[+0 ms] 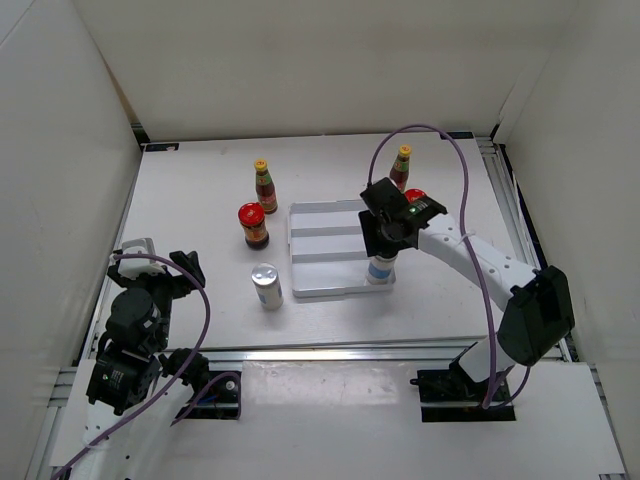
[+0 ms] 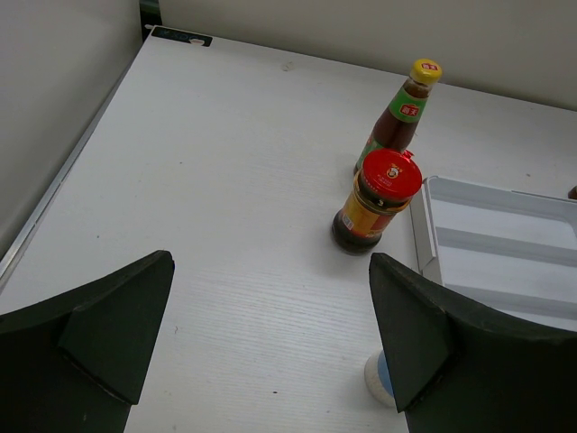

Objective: Organize the condiment bottles

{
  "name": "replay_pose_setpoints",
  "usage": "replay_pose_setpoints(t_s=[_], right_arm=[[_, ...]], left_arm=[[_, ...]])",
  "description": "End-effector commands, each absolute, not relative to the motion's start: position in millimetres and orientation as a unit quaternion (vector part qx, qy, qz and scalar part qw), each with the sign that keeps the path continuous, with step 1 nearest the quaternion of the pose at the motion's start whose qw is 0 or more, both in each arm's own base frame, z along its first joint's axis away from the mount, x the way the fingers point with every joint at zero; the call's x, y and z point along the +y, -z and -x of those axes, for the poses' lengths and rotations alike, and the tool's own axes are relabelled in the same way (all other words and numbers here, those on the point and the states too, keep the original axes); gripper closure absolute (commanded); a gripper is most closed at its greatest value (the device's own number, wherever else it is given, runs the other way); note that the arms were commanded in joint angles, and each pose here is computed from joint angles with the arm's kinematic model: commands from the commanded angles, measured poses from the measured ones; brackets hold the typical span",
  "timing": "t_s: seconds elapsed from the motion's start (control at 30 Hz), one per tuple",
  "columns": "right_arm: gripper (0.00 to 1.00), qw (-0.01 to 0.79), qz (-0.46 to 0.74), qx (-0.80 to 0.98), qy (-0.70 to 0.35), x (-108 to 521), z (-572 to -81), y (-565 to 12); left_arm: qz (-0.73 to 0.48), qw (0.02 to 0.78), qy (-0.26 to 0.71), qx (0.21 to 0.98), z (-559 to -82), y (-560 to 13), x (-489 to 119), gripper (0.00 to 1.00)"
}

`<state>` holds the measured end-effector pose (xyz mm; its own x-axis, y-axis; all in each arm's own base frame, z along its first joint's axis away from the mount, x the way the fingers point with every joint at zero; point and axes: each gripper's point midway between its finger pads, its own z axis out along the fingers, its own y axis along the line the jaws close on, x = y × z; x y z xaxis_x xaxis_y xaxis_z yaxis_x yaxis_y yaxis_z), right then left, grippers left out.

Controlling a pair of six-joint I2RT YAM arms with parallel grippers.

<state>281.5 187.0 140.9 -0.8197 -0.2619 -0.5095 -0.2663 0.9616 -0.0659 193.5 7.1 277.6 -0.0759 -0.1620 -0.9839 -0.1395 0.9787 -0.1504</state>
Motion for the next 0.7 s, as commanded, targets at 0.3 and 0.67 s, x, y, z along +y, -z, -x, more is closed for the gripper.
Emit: replay_pose_setpoints(t_s=[0.3, 0.67], right_arm=[[0.78, 0.316, 0.121, 0.941, -0.011, 184, -290, -179], [0.07, 0.299, 0.120, 0.947, 0.003, 178, -285, -166]], left_arm=[[0.113, 0.679, 0.005, 0.725, -192, -287, 11, 0.00], [0.091, 0.673, 0.001, 0.734, -195, -282, 7, 0.00]])
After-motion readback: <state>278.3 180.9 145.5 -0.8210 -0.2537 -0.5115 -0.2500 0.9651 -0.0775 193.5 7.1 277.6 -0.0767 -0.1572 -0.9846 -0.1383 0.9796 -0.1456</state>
